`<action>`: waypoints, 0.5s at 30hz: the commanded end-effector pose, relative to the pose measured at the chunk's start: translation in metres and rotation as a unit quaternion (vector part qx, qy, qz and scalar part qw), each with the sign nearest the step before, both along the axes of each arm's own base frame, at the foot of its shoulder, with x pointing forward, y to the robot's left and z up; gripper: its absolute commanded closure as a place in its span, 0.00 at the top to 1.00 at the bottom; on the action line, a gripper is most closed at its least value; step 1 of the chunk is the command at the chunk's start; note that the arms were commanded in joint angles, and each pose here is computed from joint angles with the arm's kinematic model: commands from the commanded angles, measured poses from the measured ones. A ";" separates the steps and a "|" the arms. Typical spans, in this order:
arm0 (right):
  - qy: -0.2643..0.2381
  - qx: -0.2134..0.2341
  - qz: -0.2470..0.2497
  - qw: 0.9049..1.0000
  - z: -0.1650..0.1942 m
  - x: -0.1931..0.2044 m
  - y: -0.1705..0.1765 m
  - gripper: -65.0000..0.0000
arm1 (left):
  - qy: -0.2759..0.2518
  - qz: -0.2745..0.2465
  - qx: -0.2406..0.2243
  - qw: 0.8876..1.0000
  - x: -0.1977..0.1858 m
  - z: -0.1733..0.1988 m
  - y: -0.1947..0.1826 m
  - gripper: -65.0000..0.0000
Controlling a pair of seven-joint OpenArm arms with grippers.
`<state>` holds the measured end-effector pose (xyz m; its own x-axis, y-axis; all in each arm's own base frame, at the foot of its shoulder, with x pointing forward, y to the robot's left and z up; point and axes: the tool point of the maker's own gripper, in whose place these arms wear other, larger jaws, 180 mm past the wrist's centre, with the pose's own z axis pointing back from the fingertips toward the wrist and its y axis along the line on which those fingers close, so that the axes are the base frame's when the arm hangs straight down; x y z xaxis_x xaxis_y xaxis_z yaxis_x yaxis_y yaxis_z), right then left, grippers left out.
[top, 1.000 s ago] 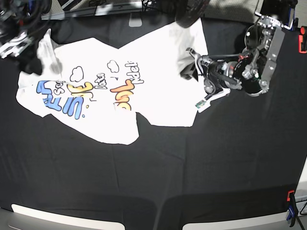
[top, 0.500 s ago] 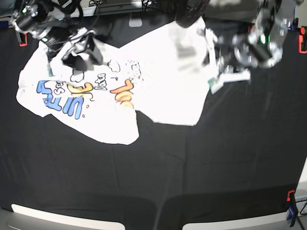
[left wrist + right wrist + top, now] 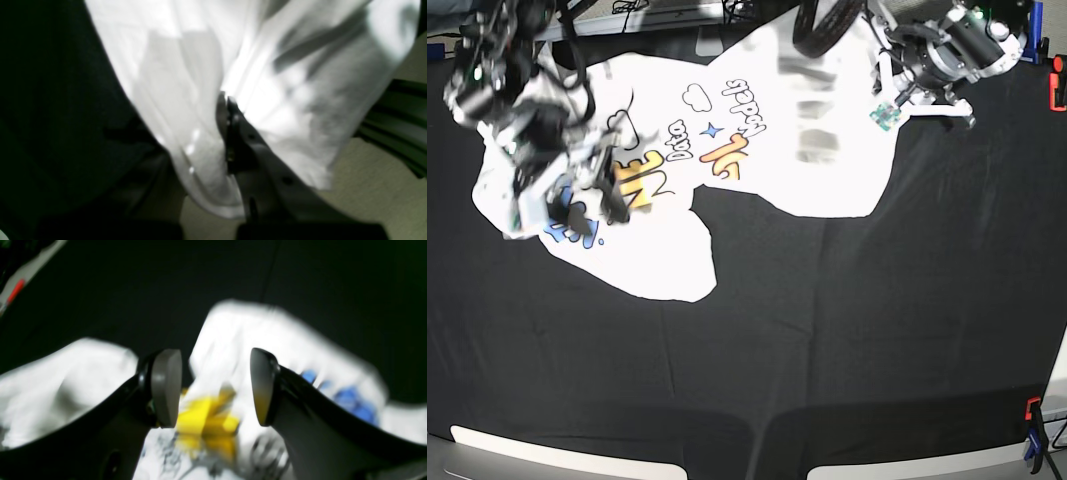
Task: Layout the t-shirt on the table in an organized manner, then fold the t-shirt properly
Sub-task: 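Grasp the shirt edge with the right gripper and pull it outward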
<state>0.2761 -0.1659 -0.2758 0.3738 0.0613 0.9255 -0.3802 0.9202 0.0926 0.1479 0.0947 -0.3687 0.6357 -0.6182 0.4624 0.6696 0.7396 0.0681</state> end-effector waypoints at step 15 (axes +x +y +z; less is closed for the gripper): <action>0.068 0.005 -0.016 0.998 -0.070 0.127 -0.001 0.49 | -0.013 0.006 -0.010 1.000 0.004 0.007 -0.003 0.30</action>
<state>0.3913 -0.1656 -0.3670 0.5580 0.0476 0.8285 -0.3231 0.9320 0.1641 0.1483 0.0914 -0.3684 0.6419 -0.6059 0.4700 0.6619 0.7473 0.0594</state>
